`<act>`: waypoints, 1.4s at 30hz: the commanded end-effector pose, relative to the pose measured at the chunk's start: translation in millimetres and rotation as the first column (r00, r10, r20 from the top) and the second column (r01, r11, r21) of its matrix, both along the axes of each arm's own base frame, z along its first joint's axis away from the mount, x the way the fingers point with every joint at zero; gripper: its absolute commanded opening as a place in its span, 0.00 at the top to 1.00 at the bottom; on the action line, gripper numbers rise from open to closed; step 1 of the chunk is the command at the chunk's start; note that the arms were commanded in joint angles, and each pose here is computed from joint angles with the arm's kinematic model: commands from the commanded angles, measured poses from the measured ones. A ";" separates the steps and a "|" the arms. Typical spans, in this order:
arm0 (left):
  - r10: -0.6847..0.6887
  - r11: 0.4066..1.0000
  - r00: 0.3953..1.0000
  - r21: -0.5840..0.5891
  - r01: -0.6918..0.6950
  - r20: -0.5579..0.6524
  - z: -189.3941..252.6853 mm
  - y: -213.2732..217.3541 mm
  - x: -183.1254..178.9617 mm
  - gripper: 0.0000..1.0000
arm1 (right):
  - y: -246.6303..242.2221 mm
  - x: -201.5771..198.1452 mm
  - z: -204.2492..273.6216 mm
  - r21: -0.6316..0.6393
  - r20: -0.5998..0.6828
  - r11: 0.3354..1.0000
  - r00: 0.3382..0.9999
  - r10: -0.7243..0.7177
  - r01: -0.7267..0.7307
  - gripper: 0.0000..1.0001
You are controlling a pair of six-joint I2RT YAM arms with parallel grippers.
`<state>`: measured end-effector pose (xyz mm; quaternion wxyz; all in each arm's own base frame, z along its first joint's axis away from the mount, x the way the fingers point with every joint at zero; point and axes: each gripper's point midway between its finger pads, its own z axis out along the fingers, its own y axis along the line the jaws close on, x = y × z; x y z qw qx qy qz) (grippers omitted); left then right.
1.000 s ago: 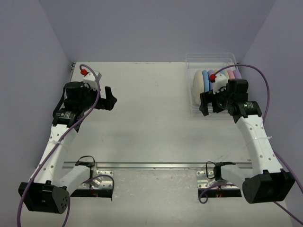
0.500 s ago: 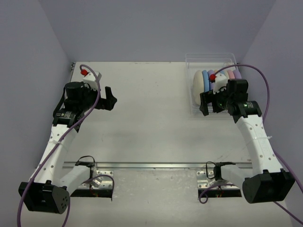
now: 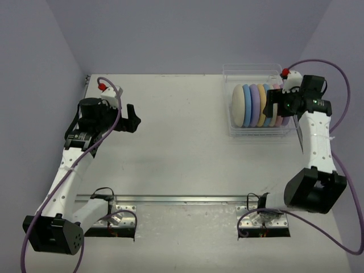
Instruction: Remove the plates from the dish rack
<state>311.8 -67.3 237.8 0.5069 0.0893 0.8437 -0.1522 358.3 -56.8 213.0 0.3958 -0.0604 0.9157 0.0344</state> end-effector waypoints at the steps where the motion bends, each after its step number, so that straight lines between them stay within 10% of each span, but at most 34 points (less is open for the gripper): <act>1: -0.005 1.000 0.998 0.001 0.005 0.064 17.1 0.8 7.0 0.00 | -34.7 31.9 36.0 0.017 0.093 1.000 0.995 0.017 -0.018 0.17; 15: -0.018 1.000 0.999 -0.012 0.019 0.049 15.1 -2.6 10.0 0.00 | -117.7 73.7 32.9 0.050 0.068 0.997 0.996 0.059 -0.062 0.42; 42: -0.021 1.000 0.999 -0.012 0.021 0.025 5.6 -3.1 15.1 0.00 | -106.7 87.6 -33.9 0.183 -0.041 0.957 0.970 0.238 -0.227 0.63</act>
